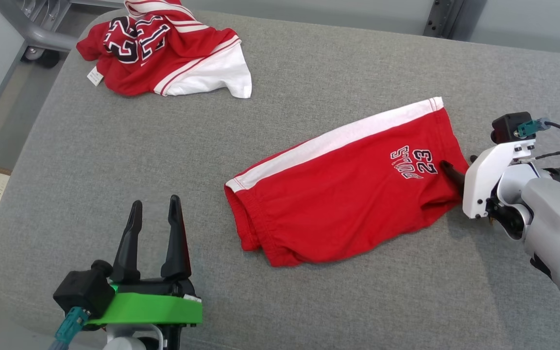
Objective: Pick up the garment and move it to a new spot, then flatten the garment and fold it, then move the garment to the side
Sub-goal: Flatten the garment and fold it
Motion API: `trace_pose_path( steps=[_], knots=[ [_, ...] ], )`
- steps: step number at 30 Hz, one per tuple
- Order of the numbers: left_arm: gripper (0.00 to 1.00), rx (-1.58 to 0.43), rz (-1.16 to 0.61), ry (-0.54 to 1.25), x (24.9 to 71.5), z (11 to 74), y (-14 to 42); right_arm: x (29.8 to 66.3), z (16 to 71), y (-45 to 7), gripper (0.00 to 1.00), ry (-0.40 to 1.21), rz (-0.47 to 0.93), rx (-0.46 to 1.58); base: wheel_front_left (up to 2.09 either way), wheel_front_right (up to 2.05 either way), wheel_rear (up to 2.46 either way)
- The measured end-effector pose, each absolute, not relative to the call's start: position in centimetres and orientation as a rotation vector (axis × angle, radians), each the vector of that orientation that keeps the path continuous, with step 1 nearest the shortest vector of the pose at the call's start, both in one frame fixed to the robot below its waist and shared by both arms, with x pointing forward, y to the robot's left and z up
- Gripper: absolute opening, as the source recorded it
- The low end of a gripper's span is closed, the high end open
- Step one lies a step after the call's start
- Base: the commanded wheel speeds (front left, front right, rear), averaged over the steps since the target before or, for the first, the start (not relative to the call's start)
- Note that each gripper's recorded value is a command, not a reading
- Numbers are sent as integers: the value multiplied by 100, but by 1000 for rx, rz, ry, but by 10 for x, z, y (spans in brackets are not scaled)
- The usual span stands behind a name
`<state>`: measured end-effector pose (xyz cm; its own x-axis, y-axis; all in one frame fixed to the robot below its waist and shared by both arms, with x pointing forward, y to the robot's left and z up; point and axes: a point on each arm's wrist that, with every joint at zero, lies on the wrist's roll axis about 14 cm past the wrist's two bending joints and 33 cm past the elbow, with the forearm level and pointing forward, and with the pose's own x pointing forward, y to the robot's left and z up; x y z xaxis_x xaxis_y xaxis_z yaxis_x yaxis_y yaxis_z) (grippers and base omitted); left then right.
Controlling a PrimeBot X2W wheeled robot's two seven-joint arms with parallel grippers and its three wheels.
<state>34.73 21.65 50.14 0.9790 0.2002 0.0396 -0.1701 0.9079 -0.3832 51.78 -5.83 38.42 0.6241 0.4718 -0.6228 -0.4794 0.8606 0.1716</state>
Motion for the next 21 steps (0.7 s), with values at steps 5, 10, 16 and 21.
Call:
trace_pose_path(
  steps=[5,10,16,21],
  knots=[
    [100,-391,204,-76,346,500,219,514,383,-55,0,742,548,2,0,0,0],
    [100,-392,182,-77,350,501,213,510,387,-55,0,734,555,32,0,0,0],
    [100,-403,130,-75,359,501,200,507,398,-68,0,660,530,99,0,0,0],
    [100,-388,67,-70,370,501,184,502,410,-91,0,576,478,176,0,0,0]
  ],
)
